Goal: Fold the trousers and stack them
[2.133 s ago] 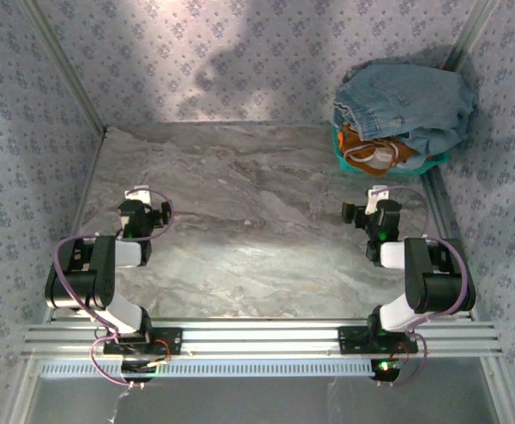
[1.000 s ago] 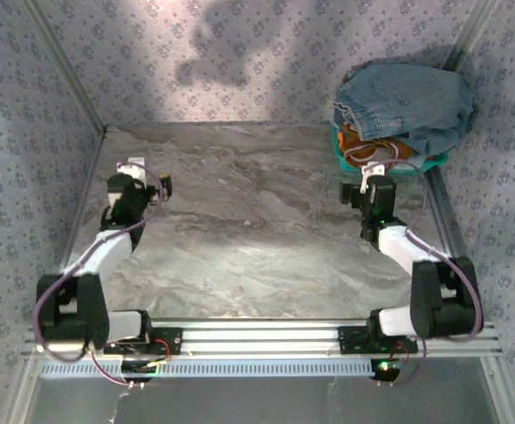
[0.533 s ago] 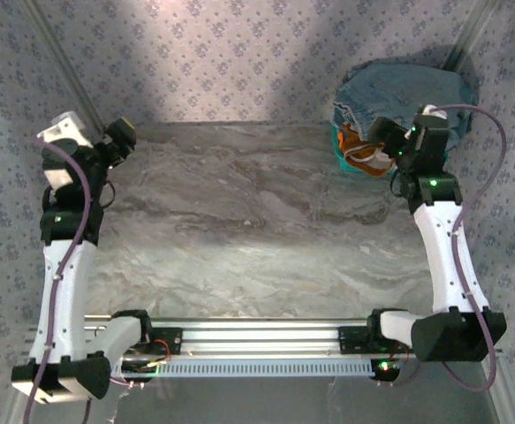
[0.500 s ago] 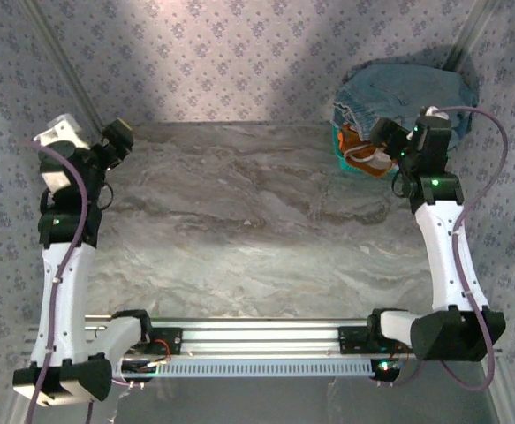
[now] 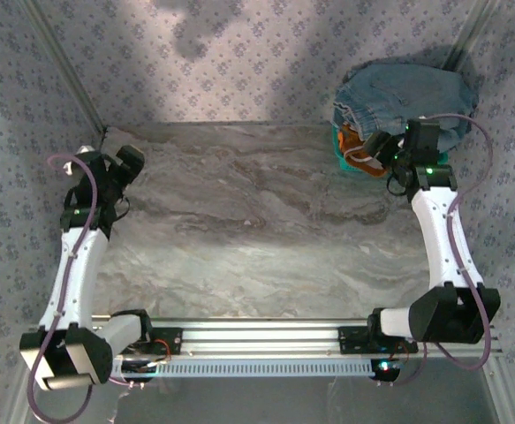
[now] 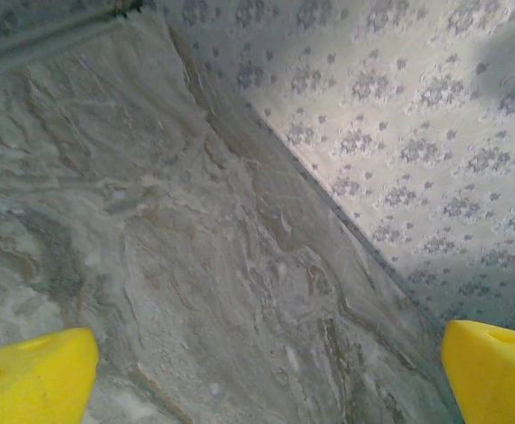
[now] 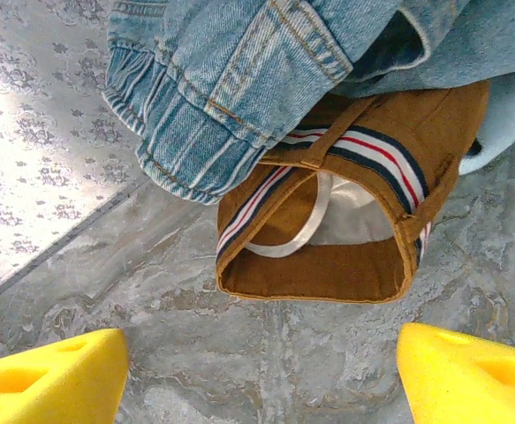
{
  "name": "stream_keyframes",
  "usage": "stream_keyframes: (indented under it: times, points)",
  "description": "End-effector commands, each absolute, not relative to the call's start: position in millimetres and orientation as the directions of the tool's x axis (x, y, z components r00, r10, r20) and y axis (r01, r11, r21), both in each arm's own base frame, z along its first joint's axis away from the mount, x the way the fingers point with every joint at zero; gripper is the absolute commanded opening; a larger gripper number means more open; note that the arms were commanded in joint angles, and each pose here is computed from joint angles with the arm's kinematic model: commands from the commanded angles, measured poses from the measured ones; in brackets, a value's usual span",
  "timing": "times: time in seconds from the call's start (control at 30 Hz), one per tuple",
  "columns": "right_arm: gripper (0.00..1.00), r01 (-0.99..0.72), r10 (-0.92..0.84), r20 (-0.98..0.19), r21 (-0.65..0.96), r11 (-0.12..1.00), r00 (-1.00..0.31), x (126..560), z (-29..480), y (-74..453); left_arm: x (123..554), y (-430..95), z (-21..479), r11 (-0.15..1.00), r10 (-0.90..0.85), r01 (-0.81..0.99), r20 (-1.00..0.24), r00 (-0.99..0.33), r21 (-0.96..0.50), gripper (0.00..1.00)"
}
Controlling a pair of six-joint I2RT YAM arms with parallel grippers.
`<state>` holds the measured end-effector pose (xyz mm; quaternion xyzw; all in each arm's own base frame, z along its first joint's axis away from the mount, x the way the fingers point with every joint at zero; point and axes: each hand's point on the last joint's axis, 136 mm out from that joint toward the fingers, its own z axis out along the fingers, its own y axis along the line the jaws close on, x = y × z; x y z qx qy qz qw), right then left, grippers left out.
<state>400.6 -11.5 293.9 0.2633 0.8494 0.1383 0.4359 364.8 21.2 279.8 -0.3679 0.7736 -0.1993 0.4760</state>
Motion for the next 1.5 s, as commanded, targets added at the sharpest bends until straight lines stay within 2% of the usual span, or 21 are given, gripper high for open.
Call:
stream_keyframes:
  times: [0.0,0.17,0.4,0.7,0.93,1.17,1.47]
  points:
    - [0.81,0.303,0.543,-0.665,0.451,0.839,-0.512,407.3,296.4,-6.5,378.0,6.3,279.4,0.656,-0.753,-0.358,-0.539,-0.379,-0.665,1.0]
    - [0.81,0.313,0.525,-0.677,0.422,0.851,-0.516,415.3,290.7,-9.7,391.4,-14.5,249.4,0.669,-0.718,-0.343,-0.455,-0.527,-0.659,0.99]
    - [0.81,0.333,0.534,-0.675,0.417,0.846,-0.509,435.6,285.8,-15.6,391.3,-40.0,216.6,0.65,-0.689,-0.348,-0.33,-0.645,-0.676,0.97]
    - [0.8,0.355,0.587,-0.65,0.468,0.809,-0.482,468.6,283.6,-24.4,363.6,-83.6,193.0,0.741,-0.554,-0.271,-0.33,-0.765,-0.615,0.96]
    - [0.82,0.393,0.66,-0.591,0.53,0.751,-0.464,490.6,275.1,-40.4,341.4,-105.9,175.5,0.78,-0.484,-0.216,-0.347,-0.803,-0.587,0.96]
    - [0.86,0.418,0.716,-0.538,0.583,0.697,-0.445,506.4,266.8,-56.7,326.9,-106.8,168.8,0.79,-0.476,-0.208,-0.363,-0.801,-0.577,0.97]
    - [0.79,0.324,0.705,-0.547,0.635,0.701,-0.452,512.2,293.4,-38.2,318.8,-105.0,171.9,0.791,-0.475,-0.194,-0.382,-0.793,-0.58,0.98]
